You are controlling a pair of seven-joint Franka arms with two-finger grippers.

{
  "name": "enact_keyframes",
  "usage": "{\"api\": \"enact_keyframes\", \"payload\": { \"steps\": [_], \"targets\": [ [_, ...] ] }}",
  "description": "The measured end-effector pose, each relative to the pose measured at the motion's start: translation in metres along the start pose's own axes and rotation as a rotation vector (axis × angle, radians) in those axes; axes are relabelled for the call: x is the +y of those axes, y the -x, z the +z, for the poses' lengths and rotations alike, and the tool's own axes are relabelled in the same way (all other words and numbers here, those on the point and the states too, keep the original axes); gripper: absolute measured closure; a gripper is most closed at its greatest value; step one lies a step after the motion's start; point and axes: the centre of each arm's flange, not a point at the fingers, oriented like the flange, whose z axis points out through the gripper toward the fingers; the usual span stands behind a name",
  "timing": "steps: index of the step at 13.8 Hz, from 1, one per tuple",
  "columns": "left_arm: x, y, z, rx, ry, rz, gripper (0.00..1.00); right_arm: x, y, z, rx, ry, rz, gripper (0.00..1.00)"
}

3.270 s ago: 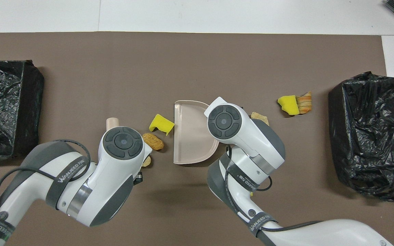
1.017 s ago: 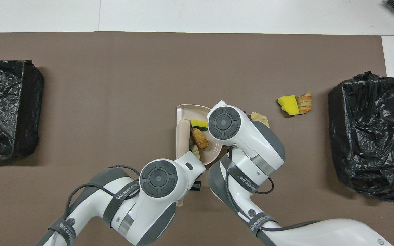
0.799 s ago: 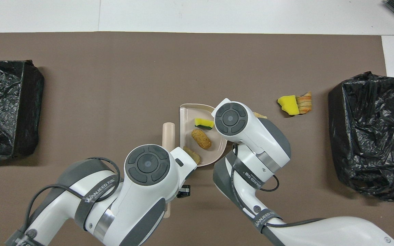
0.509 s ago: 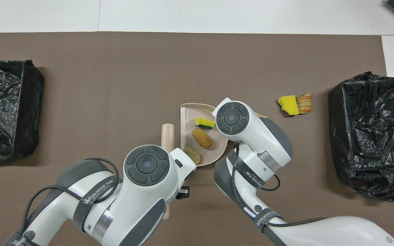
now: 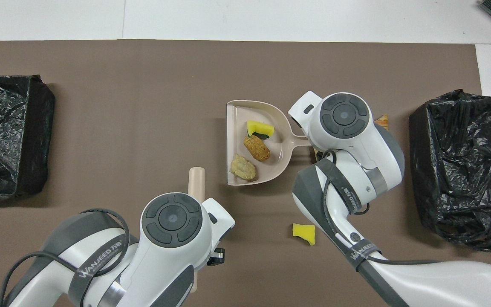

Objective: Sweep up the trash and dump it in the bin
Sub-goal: 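Lift the dustpan with the right gripper and carry it over the bin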

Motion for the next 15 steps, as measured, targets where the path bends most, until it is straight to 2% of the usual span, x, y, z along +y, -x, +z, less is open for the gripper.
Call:
{"api": "enact_keyframes", "payload": {
  "steps": [10,15],
  "targets": [
    [0.001,0.001,0.000,0.002,0.000,0.001,0.73,0.041,0.107,-0.042,-0.050,-0.076,-0.006,0.68],
    [0.001,0.000,0.002,0.006,0.003,-0.001,0.73,0.048,0.209,-0.052,-0.057,-0.094,-0.045,0.68]
  ]
}}
